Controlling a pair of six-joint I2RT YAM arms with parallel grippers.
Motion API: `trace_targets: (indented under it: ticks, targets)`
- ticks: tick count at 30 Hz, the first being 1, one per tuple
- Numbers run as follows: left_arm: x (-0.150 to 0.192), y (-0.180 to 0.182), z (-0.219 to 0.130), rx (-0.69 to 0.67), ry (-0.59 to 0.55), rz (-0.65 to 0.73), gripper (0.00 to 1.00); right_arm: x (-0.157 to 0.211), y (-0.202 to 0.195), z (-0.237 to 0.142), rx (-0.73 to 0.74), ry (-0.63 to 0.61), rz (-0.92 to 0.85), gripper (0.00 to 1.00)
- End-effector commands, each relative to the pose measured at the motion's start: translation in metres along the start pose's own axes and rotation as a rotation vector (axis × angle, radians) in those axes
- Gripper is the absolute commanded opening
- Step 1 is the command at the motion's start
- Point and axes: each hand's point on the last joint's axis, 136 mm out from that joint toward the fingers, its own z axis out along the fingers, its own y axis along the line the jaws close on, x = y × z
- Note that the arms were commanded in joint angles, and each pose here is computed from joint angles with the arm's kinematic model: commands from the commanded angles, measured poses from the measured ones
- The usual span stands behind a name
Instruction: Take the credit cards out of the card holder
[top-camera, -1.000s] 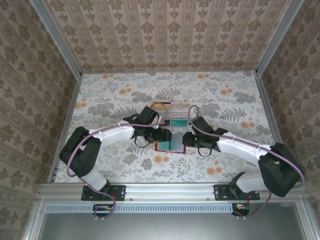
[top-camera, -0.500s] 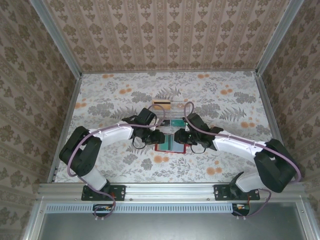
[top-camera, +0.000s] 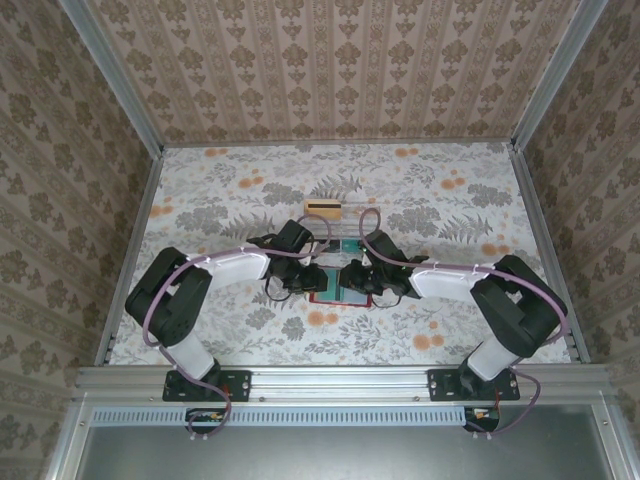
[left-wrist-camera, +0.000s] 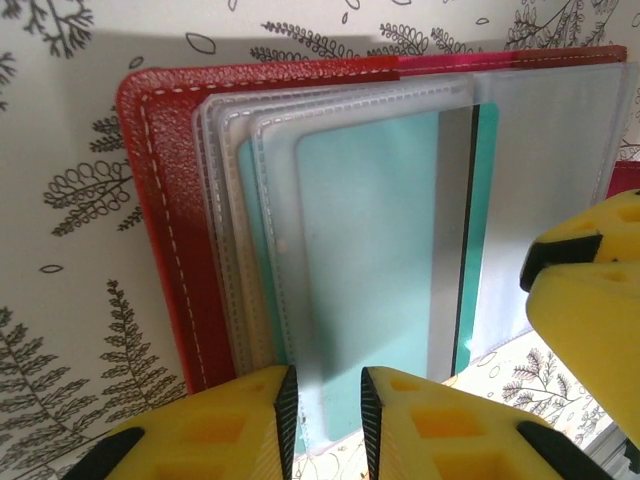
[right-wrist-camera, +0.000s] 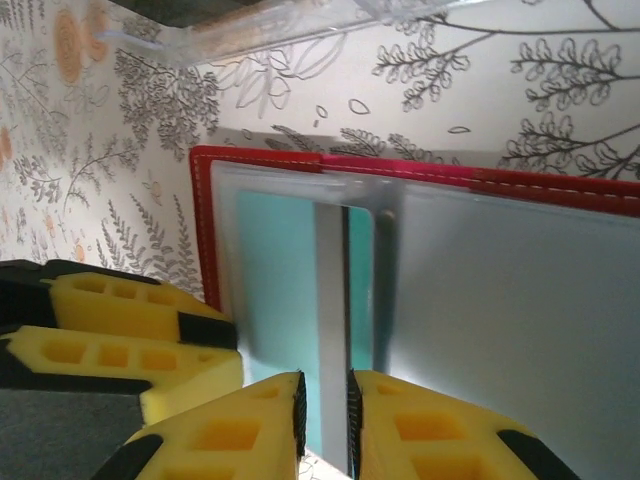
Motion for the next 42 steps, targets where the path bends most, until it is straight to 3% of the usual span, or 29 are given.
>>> trace_targets:
  ticks: [1,17,20,23,42]
  targets:
    - [0.006,0.013,0.006,-0.035,0.017,-0.016,0.27,0.002,-0.009,0.006,-0.002,0.013,0.056,0.23]
    - [0.009,0.013,0.009,-0.037,0.028,-0.02,0.25,0.005,-0.01,0.021,-0.057,0.058,0.093,0.17]
    - [0.009,0.013,0.01,-0.038,0.029,-0.018,0.25,0.006,-0.01,0.022,-0.061,0.06,0.092,0.12]
    - [0.01,0.013,0.009,-0.04,0.029,-0.02,0.25,0.006,-0.011,0.021,-0.061,0.058,0.096,0.0]
    - [0.015,0.029,0.012,-0.084,0.052,-0.055,0.15,0.003,-0.035,-0.005,-0.053,0.041,0.103,0.02]
